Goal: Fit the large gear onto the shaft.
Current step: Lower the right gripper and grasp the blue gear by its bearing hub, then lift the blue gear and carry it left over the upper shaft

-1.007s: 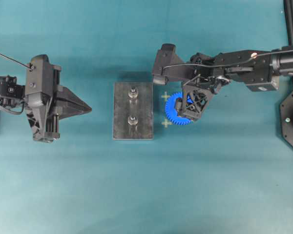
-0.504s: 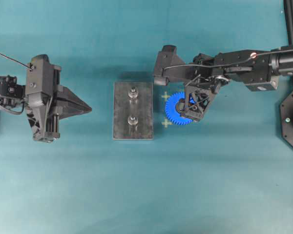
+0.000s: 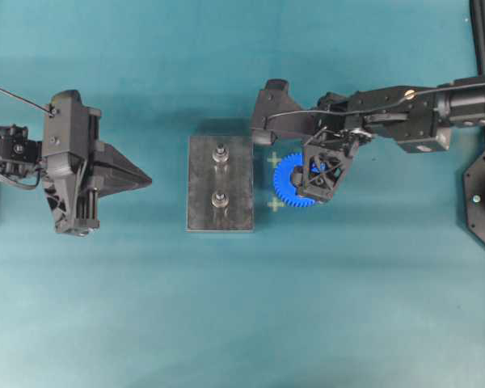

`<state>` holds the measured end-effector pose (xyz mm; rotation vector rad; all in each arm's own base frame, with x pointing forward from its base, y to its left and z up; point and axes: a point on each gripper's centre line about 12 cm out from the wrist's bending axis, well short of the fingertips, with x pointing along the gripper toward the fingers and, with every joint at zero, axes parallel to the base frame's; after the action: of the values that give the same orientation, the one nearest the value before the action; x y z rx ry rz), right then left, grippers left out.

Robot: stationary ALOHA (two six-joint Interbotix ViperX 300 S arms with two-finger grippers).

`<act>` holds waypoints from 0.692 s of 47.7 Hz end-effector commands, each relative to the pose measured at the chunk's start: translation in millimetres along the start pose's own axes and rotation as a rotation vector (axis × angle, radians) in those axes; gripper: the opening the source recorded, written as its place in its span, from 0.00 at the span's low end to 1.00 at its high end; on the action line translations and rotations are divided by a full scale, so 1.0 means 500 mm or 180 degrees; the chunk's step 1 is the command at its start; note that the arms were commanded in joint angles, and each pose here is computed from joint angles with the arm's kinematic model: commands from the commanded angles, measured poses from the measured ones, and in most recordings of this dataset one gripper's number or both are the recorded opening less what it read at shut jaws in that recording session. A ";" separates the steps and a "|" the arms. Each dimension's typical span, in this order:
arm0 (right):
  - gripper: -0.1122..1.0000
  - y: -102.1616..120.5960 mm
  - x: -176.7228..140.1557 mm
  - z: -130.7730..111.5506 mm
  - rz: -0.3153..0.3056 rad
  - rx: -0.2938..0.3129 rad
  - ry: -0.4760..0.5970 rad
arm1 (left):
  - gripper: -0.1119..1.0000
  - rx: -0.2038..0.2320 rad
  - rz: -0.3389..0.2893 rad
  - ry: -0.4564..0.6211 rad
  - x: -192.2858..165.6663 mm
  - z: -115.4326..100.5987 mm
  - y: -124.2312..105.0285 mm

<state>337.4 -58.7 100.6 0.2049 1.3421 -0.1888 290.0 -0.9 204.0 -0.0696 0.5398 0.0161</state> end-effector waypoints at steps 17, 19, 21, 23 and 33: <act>0.59 -0.001 -0.008 0.008 -0.0003 0.0029 -0.0010 | 0.10 0.0002 -0.0005 -0.0107 0.005 0.012 0.000; 0.54 -0.001 -0.008 0.007 -0.0003 0.0029 0.0000 | 0.10 0.0002 -0.0005 -0.0107 0.005 0.011 0.000; 0.54 -0.001 -0.008 0.007 -0.0003 0.0034 0.0004 | 0.10 0.0002 -0.0006 -0.0112 0.006 0.011 0.000; 0.54 -0.002 -0.010 0.008 -0.0004 0.0043 -0.0005 | 0.10 0.0002 -0.0006 -0.0117 0.006 0.011 0.000; 0.54 -0.001 -0.033 0.029 0.0006 0.0108 -0.0103 | 0.10 0.0002 -0.0009 -0.0146 0.006 0.010 0.000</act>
<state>340.2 -58.4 104.2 0.2194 1.3532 -0.1968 293.1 -1.0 201.7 -0.0700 0.5169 0.0148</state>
